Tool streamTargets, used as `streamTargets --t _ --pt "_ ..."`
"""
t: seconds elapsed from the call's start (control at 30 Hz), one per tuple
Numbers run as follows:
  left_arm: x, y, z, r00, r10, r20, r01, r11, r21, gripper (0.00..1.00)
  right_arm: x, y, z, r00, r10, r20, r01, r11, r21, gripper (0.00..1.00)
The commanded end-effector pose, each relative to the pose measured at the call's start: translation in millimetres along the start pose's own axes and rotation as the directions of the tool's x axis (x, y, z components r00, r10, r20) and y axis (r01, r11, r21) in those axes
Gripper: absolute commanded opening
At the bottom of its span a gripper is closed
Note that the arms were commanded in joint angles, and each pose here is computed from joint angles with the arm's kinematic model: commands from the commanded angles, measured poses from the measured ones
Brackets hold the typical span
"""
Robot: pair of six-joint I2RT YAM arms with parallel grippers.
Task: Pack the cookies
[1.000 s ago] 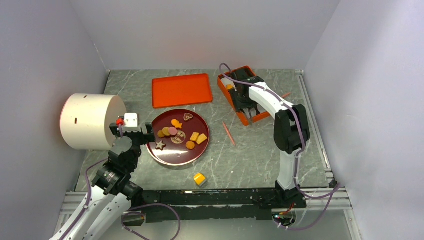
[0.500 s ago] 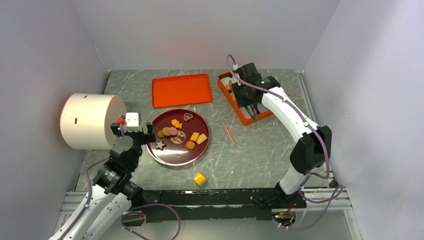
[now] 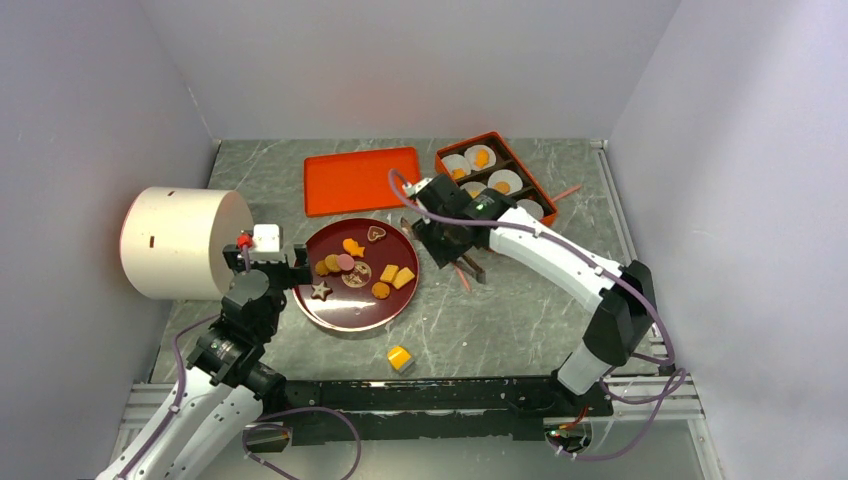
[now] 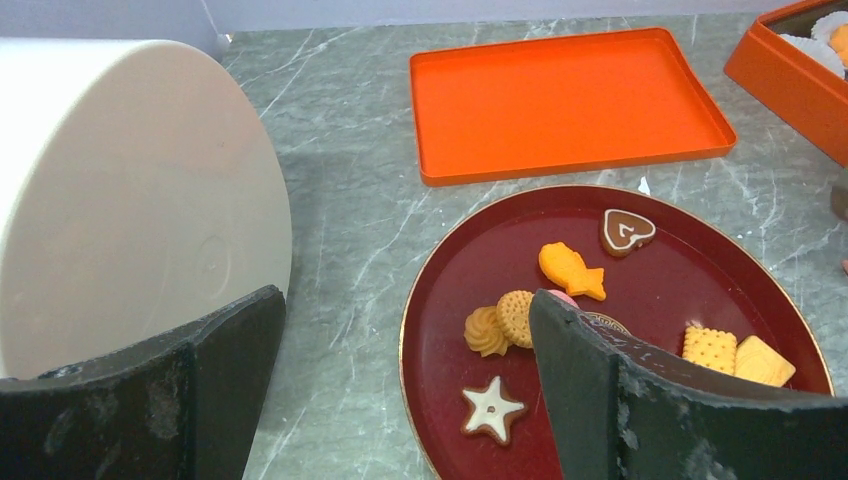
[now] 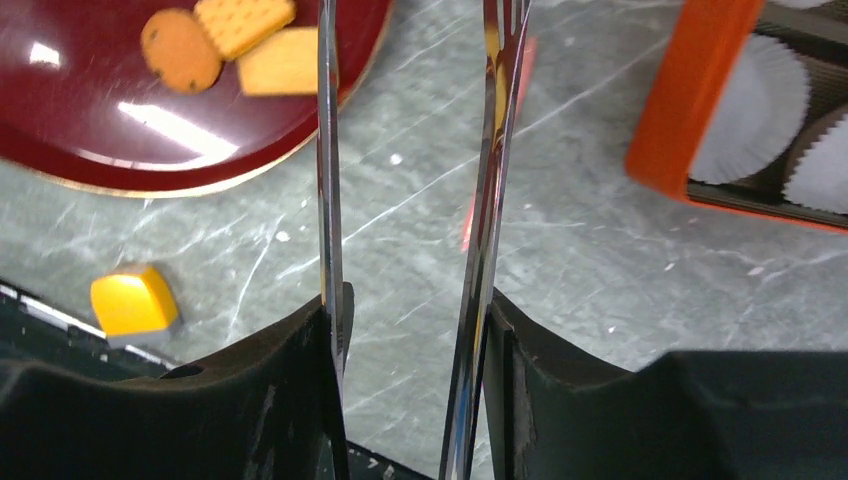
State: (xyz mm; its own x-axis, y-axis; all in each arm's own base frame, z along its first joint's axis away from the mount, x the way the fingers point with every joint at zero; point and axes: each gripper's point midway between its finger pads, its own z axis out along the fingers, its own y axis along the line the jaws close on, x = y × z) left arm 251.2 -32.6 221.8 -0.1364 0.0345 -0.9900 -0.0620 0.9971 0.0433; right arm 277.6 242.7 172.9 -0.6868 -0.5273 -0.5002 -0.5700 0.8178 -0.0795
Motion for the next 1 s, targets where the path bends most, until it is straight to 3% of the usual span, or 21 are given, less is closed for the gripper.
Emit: streamTargets --t 0.0,0.4,0.97 --pt "-11 3 1 1.0 -0.005 0.021 0.005 1.0 -0.018 0.96 15 21 -14 0.998 -0.059 0.0 0.058 0.997 -0.045 0.51" --pt "-13 11 -2 1.0 -0.003 0.025 0.005 0.998 -0.055 0.96 30 38 -2 0.965 -0.263 -0.012 0.26 0.958 -0.121 0.52" --pt "-13 16 -3 1.0 -0.01 0.03 0.012 0.997 -0.076 0.96 28 58 35 0.931 -0.353 -0.096 0.335 0.928 -0.161 0.59"
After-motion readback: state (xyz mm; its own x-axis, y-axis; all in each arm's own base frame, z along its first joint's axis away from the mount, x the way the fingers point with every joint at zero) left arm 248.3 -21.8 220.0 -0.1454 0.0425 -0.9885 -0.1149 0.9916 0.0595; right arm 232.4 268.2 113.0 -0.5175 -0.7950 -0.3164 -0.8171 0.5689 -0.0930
